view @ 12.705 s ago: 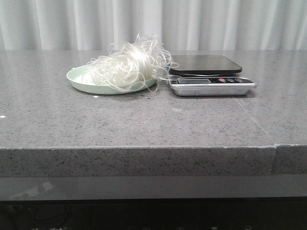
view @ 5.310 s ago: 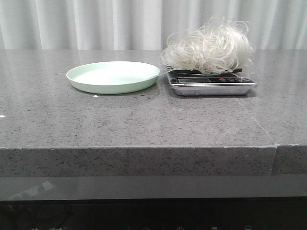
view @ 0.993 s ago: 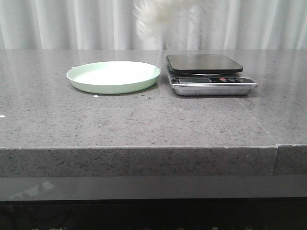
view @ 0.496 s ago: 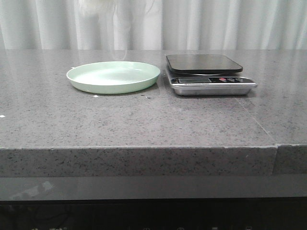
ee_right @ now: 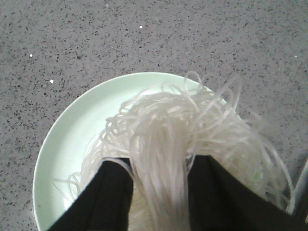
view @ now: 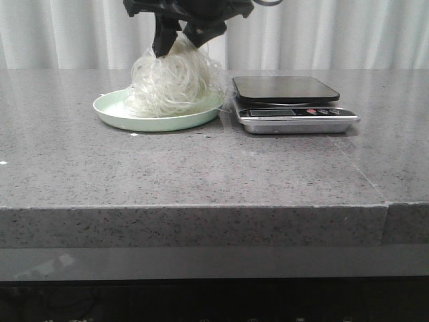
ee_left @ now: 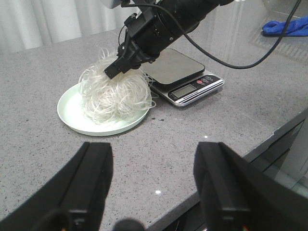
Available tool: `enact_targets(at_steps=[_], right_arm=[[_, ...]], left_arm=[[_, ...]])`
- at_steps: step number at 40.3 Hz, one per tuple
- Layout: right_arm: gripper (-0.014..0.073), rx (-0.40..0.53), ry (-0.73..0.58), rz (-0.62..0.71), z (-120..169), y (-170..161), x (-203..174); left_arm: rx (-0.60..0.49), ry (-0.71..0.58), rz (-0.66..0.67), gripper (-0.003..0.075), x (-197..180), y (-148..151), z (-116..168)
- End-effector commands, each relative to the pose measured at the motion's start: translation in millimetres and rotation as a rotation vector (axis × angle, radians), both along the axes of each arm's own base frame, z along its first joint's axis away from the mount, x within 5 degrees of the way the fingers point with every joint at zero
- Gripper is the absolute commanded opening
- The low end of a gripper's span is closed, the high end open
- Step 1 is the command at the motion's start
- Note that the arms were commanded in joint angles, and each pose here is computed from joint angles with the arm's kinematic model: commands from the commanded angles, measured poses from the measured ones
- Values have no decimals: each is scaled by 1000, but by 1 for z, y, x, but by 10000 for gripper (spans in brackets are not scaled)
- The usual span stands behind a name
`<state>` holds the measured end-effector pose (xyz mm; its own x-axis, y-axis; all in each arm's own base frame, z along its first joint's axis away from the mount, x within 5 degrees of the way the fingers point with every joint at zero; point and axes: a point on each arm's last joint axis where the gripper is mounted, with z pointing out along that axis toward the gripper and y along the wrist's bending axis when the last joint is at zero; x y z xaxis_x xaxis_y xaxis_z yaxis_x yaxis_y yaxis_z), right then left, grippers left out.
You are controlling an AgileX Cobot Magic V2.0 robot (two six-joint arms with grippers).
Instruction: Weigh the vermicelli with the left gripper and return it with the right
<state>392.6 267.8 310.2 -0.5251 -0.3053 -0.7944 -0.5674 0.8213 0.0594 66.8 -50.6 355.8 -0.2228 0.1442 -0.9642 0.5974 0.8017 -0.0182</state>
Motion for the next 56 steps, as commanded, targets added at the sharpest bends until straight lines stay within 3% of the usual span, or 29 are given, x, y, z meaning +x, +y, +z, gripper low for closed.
enact_targets(at_steps=[1, 15, 25, 56], right_arm=[[477, 85, -152, 3, 55, -8, -11], [476, 110, -170, 6, 122, -40, -60], [476, 154, -207, -12, 141, -75, -110], [476, 112, -242, -14, 94, -203, -299]], left_arm=[[-76, -72, 6, 461, 1, 0, 15], [-76, -72, 6, 461, 1, 0, 15], [-76, -72, 6, 461, 1, 0, 15], [-76, -72, 6, 461, 1, 0, 15]])
